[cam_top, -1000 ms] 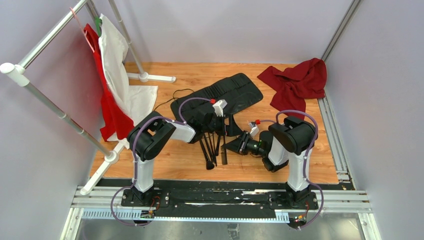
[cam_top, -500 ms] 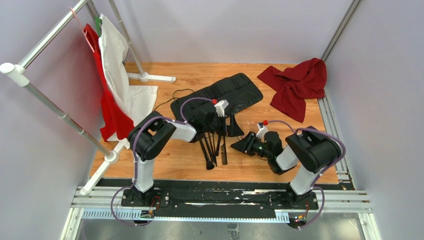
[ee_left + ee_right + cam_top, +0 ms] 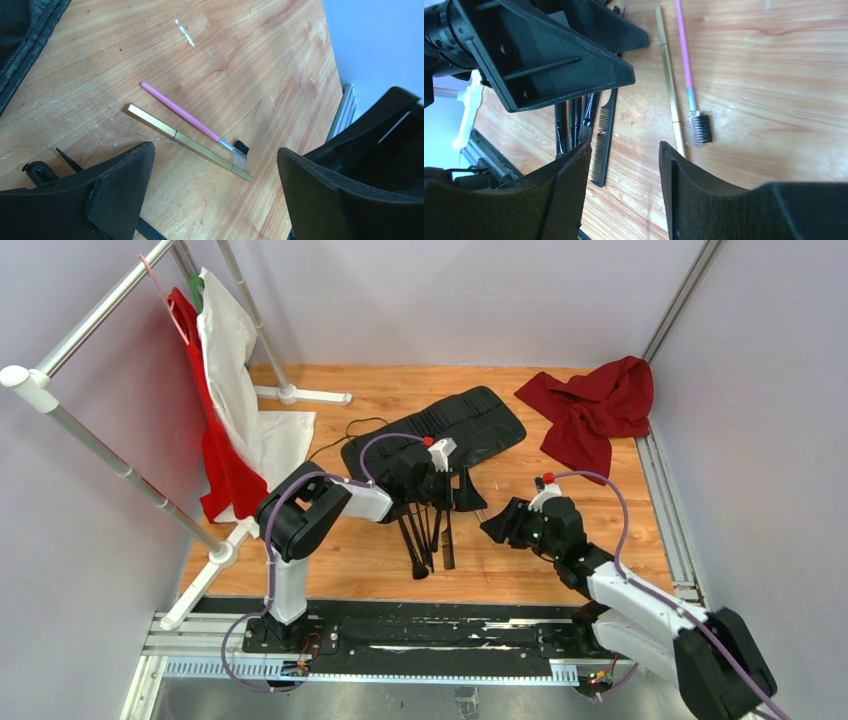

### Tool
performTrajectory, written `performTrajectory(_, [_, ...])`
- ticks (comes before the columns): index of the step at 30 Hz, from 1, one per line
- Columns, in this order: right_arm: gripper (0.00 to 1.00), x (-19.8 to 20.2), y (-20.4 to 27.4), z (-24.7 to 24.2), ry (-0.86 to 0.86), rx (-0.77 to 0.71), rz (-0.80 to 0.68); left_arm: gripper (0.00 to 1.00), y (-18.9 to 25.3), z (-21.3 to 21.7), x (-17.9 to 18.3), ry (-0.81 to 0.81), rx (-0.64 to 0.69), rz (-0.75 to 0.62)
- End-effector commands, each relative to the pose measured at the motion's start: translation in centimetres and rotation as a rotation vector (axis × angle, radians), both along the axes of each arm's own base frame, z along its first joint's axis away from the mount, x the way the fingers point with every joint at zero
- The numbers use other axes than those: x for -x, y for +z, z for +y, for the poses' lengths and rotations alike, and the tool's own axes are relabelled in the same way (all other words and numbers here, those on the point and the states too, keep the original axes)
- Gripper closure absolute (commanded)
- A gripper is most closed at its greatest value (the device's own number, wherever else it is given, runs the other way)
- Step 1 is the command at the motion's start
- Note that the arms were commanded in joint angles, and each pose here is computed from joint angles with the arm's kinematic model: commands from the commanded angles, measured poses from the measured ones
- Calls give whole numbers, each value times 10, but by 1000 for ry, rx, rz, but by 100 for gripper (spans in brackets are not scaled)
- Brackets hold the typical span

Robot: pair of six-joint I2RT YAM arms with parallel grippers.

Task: Organize the makeup
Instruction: Pick up the makeup brush from the center of the board.

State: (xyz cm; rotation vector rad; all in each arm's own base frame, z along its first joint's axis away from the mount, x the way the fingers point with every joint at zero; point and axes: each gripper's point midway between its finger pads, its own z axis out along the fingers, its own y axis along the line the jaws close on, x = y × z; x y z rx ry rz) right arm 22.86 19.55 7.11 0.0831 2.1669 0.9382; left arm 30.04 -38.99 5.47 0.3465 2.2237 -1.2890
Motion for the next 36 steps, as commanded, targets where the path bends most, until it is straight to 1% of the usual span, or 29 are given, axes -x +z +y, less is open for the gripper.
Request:
performTrajectory(1, [47, 18, -14, -31, -28, 203, 58, 2, 13, -2, -8, 7, 13, -26])
performTrajectory(9, [46, 36, 0, -51, -20, 306, 56, 2, 29, 0, -9, 14, 19, -55])
performTrajectory(16, [45, 54, 10, -63, -12, 355, 50, 2, 47, 6, -8, 30, 15, -91])
performTrajectory(23, [45, 71, 17, -66, 8, 386, 51, 2, 62, 13, -5, 47, 21, -116])
performTrajectory(36, [43, 101, 12, -58, 65, 431, 77, 2, 79, 30, -4, 91, -28, -169])
